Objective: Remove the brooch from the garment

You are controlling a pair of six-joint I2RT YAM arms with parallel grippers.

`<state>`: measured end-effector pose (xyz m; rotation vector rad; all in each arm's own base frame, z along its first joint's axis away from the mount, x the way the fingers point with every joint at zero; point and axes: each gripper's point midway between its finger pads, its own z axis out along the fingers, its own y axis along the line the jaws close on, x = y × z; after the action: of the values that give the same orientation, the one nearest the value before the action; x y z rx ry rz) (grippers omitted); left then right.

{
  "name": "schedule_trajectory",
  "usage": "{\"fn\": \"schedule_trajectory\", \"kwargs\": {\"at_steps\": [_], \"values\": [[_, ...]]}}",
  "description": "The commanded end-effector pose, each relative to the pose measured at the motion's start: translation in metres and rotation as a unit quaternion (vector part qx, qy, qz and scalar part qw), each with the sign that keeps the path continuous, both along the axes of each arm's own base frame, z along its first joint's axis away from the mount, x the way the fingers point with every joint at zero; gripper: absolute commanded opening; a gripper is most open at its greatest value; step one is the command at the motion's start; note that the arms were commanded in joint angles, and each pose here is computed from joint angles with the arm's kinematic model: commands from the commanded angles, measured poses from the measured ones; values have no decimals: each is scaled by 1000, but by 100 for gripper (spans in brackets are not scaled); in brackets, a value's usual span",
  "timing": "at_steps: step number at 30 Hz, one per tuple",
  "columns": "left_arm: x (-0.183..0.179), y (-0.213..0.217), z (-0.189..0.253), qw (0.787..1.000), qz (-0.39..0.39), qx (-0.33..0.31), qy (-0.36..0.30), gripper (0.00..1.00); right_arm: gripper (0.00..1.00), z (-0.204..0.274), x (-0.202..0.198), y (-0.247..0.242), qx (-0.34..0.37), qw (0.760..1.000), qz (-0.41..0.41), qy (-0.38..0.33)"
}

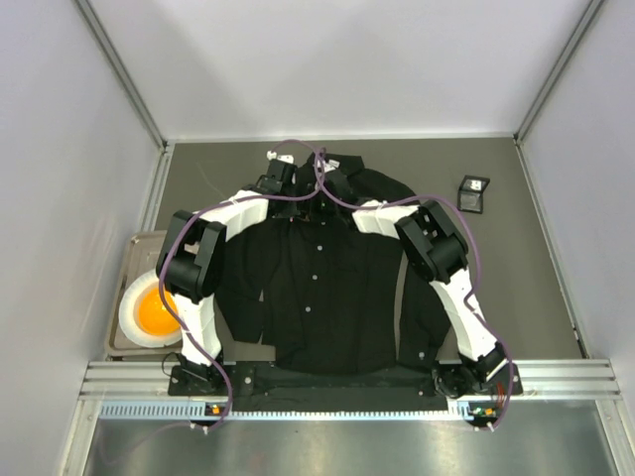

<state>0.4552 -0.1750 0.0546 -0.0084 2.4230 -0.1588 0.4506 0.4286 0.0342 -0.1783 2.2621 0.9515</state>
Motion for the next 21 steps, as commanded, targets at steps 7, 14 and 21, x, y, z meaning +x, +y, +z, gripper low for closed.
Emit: {"fn": "schedule_trajectory", "kwargs": {"at_steps": [7, 14, 21], "values": [[-11, 1, -9, 999, -2, -16, 39, 0, 9, 46, 5, 4, 78, 997, 3, -17], [-13, 2, -13, 999, -3, -19, 47, 0, 9, 56, 8, 2, 173, 985, 4, 21], [-13, 3, -15, 998, -3, -21, 51, 0, 12, 57, 11, 1, 199, 979, 9, 34]]}}
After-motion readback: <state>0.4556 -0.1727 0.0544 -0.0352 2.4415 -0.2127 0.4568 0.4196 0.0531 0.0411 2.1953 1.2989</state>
